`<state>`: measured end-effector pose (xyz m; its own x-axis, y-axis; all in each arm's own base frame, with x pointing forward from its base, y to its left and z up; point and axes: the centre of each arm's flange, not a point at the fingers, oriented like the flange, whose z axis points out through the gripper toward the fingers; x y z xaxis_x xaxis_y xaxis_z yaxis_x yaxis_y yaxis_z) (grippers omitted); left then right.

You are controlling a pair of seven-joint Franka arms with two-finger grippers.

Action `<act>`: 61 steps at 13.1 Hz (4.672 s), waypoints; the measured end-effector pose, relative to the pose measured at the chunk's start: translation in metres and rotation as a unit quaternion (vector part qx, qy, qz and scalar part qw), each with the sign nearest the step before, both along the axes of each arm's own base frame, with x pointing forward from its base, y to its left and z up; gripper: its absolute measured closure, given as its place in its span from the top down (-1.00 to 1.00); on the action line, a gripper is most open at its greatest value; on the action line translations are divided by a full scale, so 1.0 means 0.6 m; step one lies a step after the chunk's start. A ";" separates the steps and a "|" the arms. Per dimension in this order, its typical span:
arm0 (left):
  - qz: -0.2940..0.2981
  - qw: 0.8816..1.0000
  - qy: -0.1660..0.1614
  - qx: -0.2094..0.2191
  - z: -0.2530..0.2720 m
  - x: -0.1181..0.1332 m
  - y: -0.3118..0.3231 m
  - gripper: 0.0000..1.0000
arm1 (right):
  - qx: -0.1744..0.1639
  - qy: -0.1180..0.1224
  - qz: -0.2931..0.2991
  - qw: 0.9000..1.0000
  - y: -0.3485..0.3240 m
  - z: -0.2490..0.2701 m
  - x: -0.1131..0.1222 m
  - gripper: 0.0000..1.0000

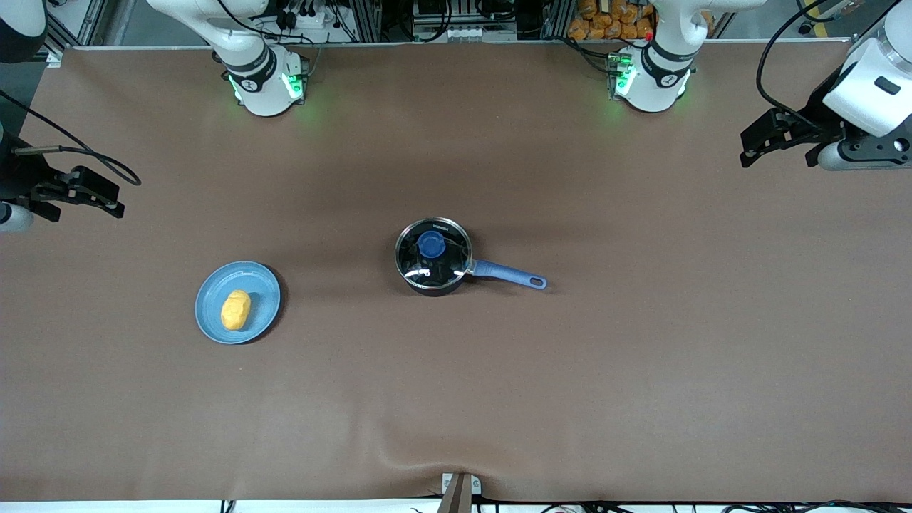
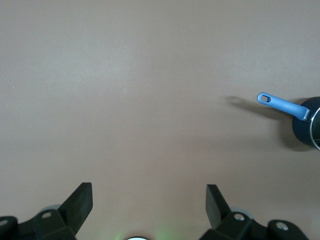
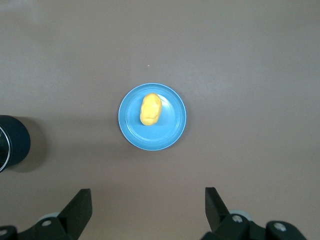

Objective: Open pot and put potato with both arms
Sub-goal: 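Reach the right gripper to the potato while the left gripper reaches the lid, then grasp the potato with the right gripper while the left gripper grasps the knob, then lift the lid off with the left gripper while the right gripper carries potato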

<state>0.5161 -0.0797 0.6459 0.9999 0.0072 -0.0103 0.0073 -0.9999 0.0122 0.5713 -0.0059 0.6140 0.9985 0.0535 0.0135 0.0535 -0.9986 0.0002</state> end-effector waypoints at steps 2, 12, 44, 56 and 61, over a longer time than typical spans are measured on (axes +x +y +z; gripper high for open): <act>0.000 1.000 0.000 0.000 0.002 0.000 0.001 1.00 | 0.000 0.000 0.001 1.000 0.003 -0.003 0.001 1.00; 0.018 1.000 0.002 0.004 0.022 -0.010 -0.034 1.00 | 0.009 0.057 0.010 0.998 0.021 -0.246 0.068 1.00; 0.068 0.997 -0.040 -0.013 -0.541 -0.074 -0.823 1.00 | 0.054 0.126 -0.038 0.990 0.015 -0.627 0.157 0.13; 0.094 0.994 -0.041 -0.024 -0.597 -0.071 -0.833 0.76 | 0.053 0.115 0.040 0.991 0.184 -0.505 0.147 0.13; 0.096 0.994 -0.044 -0.029 -0.595 -0.070 -0.836 0.27 | 0.054 0.113 0.051 0.991 0.212 -0.499 0.143 0.13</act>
